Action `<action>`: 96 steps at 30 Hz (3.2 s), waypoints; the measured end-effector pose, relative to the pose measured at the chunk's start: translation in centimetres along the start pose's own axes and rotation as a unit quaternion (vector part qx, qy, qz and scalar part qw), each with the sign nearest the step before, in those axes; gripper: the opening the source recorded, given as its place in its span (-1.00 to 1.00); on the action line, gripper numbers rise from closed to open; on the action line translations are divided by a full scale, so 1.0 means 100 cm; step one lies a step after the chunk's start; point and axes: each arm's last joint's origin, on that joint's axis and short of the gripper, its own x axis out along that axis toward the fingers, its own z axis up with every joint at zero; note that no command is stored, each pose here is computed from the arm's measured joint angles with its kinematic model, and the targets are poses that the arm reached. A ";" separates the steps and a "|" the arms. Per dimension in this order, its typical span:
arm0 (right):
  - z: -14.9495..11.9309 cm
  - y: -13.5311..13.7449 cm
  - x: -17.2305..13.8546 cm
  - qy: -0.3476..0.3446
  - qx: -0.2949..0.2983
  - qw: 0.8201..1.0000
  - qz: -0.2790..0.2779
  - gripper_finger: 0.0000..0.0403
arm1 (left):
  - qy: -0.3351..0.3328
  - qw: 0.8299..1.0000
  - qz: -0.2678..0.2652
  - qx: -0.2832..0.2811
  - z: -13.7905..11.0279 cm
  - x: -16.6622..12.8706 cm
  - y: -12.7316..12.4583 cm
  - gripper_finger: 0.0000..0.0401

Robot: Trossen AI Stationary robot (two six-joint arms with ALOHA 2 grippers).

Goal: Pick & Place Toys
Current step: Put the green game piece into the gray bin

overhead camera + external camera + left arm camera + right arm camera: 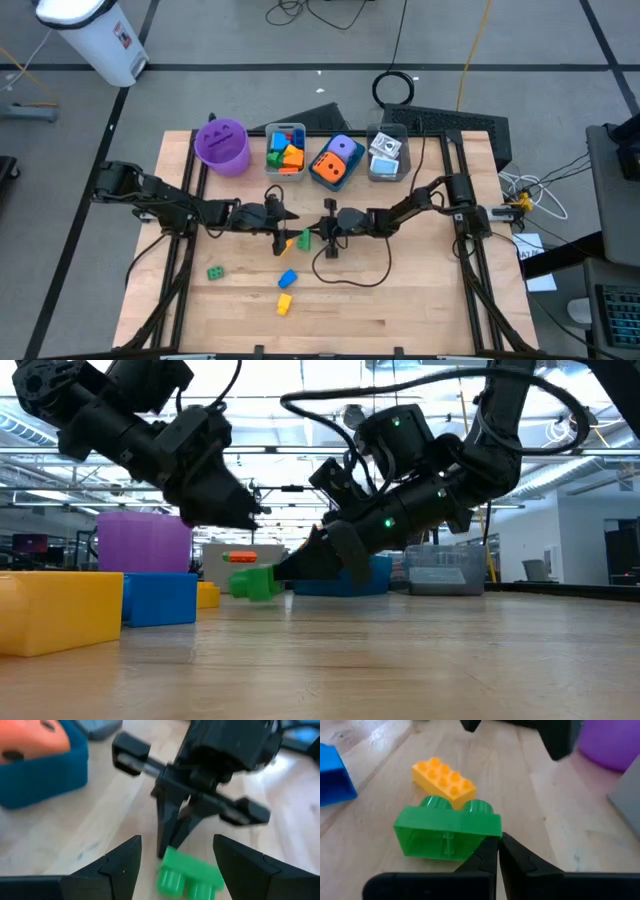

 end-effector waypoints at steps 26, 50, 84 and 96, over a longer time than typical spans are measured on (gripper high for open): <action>0.062 0.031 -0.044 0.015 -0.208 0.969 -0.132 -1.00 | -0.102 0.972 -0.111 -0.180 0.036 0.000 0.023 0.27; 0.085 0.022 -0.050 -0.034 -0.281 0.925 -0.253 -1.00 | -0.075 0.973 -0.144 -0.162 0.034 0.000 0.023 0.27; 0.103 0.021 -0.068 -0.004 -0.286 0.905 -0.314 -0.47 | -0.107 0.976 -0.148 -0.121 0.039 -0.001 0.022 -0.24; 0.103 0.024 -0.110 0.089 -0.165 0.958 -0.217 -0.20 | -0.070 0.995 -0.028 -0.060 0.081 0.008 0.062 -0.27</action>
